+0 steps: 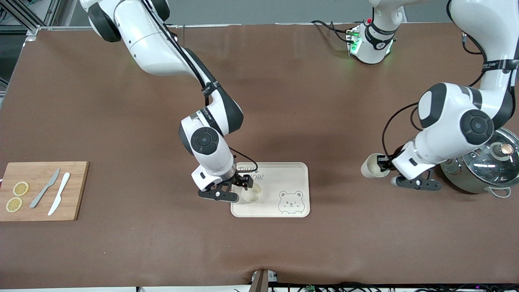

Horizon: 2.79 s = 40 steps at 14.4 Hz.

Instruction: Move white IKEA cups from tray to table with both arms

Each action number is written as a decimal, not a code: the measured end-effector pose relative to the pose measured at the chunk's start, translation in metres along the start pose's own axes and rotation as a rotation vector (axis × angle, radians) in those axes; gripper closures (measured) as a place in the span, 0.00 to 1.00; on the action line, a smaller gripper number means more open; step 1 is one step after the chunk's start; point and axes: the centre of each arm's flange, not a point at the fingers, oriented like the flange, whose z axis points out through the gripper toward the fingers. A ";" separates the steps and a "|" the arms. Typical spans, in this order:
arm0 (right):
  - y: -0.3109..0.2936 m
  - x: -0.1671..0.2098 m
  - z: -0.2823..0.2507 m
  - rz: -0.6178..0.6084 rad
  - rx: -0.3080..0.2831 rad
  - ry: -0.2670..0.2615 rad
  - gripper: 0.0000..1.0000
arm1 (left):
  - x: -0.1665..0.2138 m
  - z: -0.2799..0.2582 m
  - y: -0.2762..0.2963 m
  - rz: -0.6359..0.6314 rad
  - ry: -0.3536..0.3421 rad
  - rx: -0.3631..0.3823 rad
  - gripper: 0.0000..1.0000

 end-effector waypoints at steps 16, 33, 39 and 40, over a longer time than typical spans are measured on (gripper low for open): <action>-0.006 -0.010 0.057 -0.016 0.038 0.053 0.00 | -0.045 0.131 -0.052 0.082 0.034 -0.015 0.95; -0.011 -0.014 0.064 -0.025 0.055 0.071 0.38 | -0.045 0.149 -0.071 0.127 0.032 0.034 0.95; -0.011 -0.015 0.065 -0.026 0.054 0.070 0.81 | -0.044 0.152 -0.076 0.177 0.035 0.073 0.71; -0.011 -0.015 0.066 -0.026 0.054 0.070 0.94 | -0.041 0.149 -0.077 0.184 0.041 0.083 0.62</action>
